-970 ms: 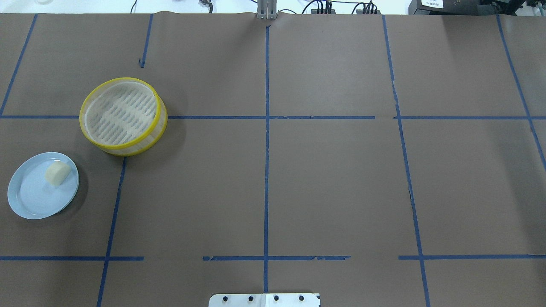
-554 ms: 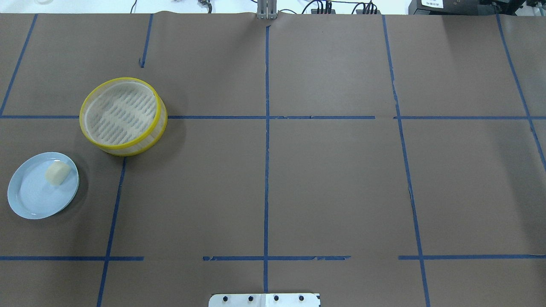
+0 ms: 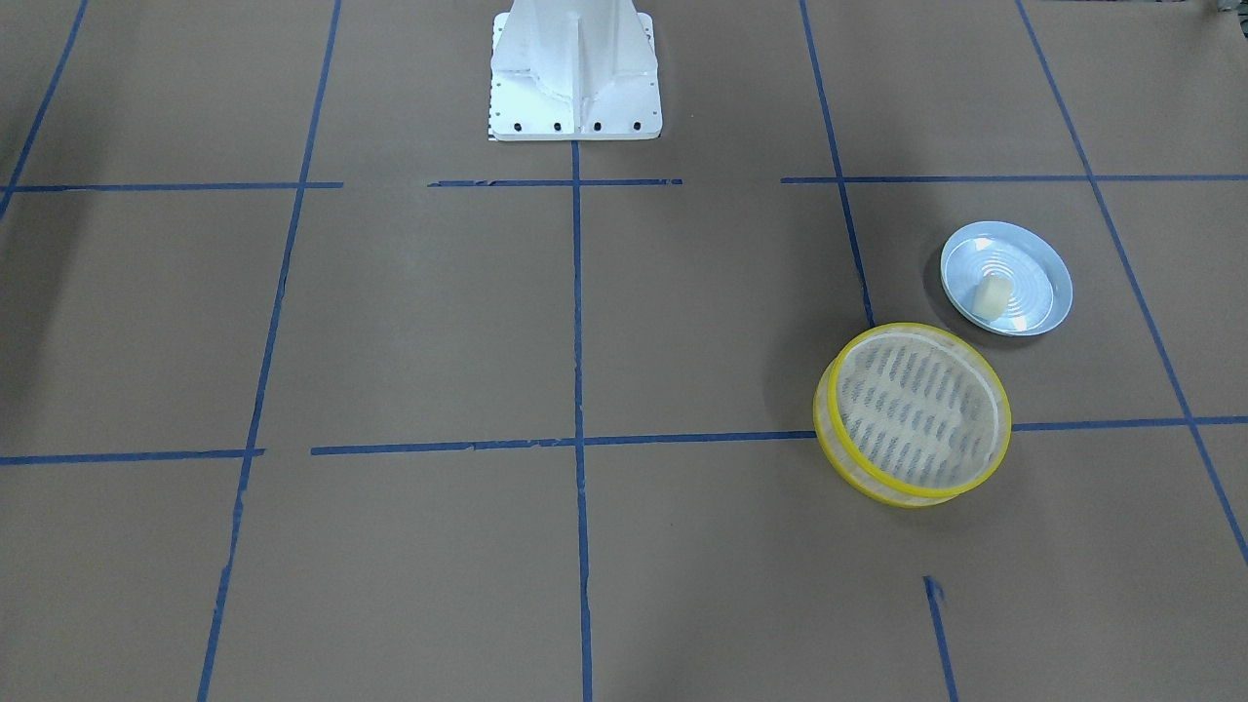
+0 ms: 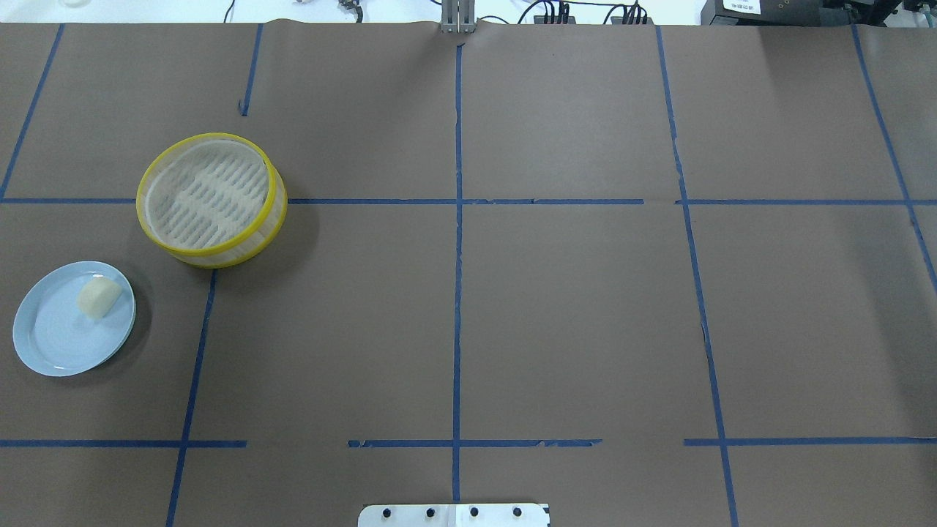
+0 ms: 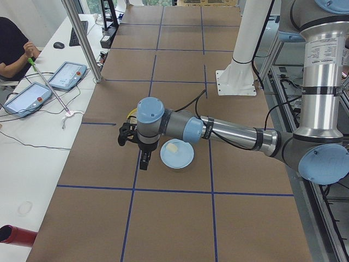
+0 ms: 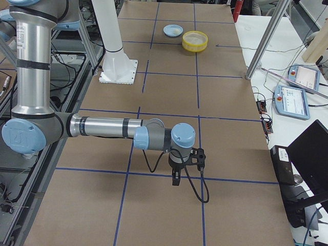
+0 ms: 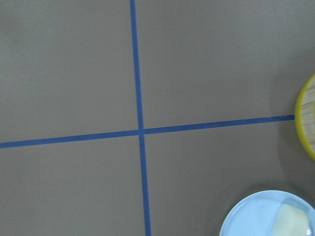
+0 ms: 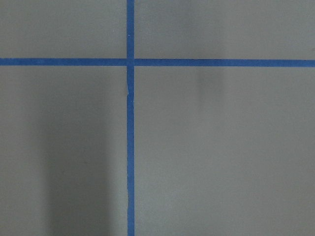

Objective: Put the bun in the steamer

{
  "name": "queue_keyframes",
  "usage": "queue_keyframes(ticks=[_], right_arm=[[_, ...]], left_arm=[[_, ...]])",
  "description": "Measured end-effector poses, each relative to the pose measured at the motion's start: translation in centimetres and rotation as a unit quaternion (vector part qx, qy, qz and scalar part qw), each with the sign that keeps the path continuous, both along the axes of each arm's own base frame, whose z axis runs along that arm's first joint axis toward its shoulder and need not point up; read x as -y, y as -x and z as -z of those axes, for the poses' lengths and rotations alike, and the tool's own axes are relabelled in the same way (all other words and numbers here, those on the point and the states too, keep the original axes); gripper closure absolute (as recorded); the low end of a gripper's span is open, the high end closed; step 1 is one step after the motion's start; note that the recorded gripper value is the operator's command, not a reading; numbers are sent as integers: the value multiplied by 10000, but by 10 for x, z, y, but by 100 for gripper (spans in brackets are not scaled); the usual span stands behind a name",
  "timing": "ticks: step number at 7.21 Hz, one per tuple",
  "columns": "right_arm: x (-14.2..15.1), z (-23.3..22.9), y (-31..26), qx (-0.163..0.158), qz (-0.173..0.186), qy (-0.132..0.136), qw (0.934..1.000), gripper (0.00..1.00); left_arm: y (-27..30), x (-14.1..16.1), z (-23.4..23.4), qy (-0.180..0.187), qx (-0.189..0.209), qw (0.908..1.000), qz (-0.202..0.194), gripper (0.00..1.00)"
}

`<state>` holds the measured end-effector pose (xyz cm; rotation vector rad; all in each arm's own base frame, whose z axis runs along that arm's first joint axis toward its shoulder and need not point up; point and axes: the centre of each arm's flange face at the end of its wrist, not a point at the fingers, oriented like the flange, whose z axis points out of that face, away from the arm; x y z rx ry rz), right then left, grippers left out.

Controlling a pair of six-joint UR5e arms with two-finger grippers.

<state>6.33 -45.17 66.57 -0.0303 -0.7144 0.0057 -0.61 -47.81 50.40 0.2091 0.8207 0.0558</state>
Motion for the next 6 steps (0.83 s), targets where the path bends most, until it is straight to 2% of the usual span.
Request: queue_keyframes(ticks=[1,3,6], right_arm=[[0,0,0,0,0,0,10000,0],[0,0,0,0,0,0,10000,0],[0,0,0,0,-4,0,10000,0]], left_arm=[[-30,-4,19,-8,-9,9999,-123,0],[-91,-10,47,-62,241,9994,-239,0],[-163,-23,48,-73,460,9983,-360,0]])
